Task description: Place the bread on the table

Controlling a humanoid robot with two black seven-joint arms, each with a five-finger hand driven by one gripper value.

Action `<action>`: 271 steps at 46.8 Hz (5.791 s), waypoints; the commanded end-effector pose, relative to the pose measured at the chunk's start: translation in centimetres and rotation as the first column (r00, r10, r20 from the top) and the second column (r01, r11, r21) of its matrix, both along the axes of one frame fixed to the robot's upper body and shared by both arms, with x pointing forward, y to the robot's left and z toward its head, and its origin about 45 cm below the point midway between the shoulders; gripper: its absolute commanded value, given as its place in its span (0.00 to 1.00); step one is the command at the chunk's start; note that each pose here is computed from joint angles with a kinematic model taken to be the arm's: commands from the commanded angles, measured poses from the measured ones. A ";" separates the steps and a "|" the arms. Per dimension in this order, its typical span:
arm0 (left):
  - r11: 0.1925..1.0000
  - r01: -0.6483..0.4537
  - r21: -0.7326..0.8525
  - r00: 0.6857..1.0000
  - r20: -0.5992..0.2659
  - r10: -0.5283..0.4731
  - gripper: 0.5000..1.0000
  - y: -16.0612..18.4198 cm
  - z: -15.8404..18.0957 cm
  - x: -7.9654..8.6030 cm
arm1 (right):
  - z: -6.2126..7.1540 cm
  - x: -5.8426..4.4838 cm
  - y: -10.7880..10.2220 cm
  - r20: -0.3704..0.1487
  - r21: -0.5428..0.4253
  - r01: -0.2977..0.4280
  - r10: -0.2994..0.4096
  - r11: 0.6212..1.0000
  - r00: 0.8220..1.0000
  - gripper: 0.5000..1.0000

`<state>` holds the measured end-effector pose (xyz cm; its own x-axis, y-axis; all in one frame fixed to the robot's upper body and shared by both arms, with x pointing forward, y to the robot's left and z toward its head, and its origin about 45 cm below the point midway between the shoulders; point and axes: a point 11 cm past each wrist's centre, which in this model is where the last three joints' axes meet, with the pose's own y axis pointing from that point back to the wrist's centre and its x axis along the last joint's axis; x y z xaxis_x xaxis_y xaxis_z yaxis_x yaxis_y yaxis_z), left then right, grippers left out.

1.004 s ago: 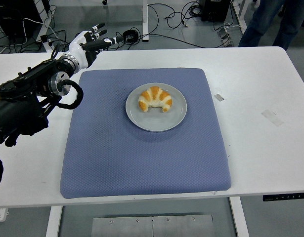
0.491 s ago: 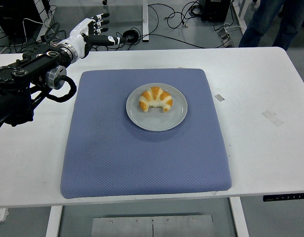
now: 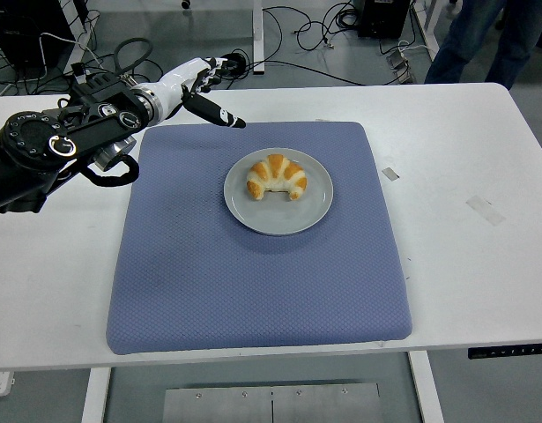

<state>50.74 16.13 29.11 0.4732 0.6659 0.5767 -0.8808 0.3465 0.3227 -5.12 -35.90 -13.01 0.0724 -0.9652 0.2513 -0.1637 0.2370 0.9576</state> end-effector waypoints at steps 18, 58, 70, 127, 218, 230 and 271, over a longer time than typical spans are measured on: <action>0.950 0.160 0.270 0.984 0.031 -0.174 0.96 -5.1 -0.5 -1.2 | 0.0 0.0 0.0 0.000 0.000 0.000 0.000 1.000 1.000 1.00; 0.810 0.349 0.471 0.923 -0.022 -0.385 0.96 -9.5 -2.2 -4.0 | 0.0 0.0 0.0 0.001 0.000 0.001 -0.001 1.000 1.000 1.00; 0.796 0.343 0.498 0.926 -0.037 -0.376 0.95 -9.0 -2.8 -3.8 | 0.0 0.0 0.0 0.001 0.000 0.001 -0.001 1.000 1.000 1.00; 0.796 0.352 0.492 0.926 -0.061 -0.372 0.64 -9.2 -4.7 -4.1 | 0.0 0.0 0.0 0.001 0.000 0.001 -0.001 1.000 1.000 1.00; 0.884 0.031 0.467 0.999 0.001 -0.036 0.52 4.2 -6.0 0.5 | 0.0 0.0 0.0 0.001 0.000 0.001 -0.001 1.000 1.000 1.00; 0.927 -0.003 0.375 1.000 -0.015 0.009 0.96 4.9 -4.8 0.8 | 0.0 0.0 0.0 0.001 0.000 0.001 -0.001 1.000 1.000 1.00; 0.959 -0.187 -0.215 0.981 -0.083 0.173 0.97 5.6 -0.9 1.6 | 0.0 0.0 0.0 0.001 0.000 0.001 -0.001 1.000 1.000 1.00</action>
